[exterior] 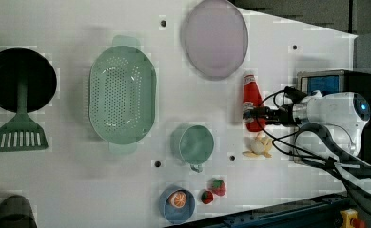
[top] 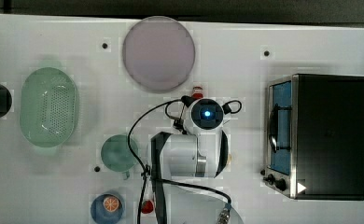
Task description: Pick ketchup from plate and place it on table.
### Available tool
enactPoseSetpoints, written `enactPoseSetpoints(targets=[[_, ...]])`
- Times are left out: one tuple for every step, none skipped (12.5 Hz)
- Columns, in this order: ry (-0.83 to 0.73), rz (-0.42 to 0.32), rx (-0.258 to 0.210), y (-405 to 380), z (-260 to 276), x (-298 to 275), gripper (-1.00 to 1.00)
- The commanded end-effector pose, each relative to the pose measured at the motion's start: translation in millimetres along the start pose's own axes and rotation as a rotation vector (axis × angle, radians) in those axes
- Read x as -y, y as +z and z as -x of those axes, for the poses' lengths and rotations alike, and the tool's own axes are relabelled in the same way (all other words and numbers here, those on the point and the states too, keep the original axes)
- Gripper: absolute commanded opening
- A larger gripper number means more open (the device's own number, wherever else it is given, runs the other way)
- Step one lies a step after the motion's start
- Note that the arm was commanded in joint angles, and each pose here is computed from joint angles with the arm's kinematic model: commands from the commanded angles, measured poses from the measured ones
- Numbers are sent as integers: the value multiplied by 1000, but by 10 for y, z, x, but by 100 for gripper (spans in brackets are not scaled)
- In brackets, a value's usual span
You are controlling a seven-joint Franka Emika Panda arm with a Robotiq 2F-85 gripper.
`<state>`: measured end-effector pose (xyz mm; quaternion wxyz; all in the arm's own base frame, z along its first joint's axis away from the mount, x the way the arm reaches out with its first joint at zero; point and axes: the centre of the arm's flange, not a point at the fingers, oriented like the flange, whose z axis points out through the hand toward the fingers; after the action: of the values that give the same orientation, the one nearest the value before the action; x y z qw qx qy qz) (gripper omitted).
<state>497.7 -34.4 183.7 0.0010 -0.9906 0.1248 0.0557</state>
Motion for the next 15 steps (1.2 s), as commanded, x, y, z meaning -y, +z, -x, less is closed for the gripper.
enactPoseSetpoints(targets=[[80,-34,-170,-742,-342,48,100],[93,-39,-198,-961,-433,80,100],[130,-44,-209,-1179,-507,113,100],[190,-47,-205,-1393,-568,149,100],[260,-51,-199,-1623,-622,193,100],[334,-58,-199,-1877,-679,242,100],[396,-66,-203,-2147,-731,298,100],[446,-72,-204,-2418,-768,354,100],[484,-68,-190,-2662,-781,396,100],[500,-62,-176,-2889,-783,434,100],[503,-61,-173,-3122,-781,468,100],[501,-60,-171,-3344,-769,484,100],[503,-55,-163,-3540,-746,475,100],[506,-45,-147,-3695,-710,461,100],[507,-41,-141,-3844,-677,453,100]])
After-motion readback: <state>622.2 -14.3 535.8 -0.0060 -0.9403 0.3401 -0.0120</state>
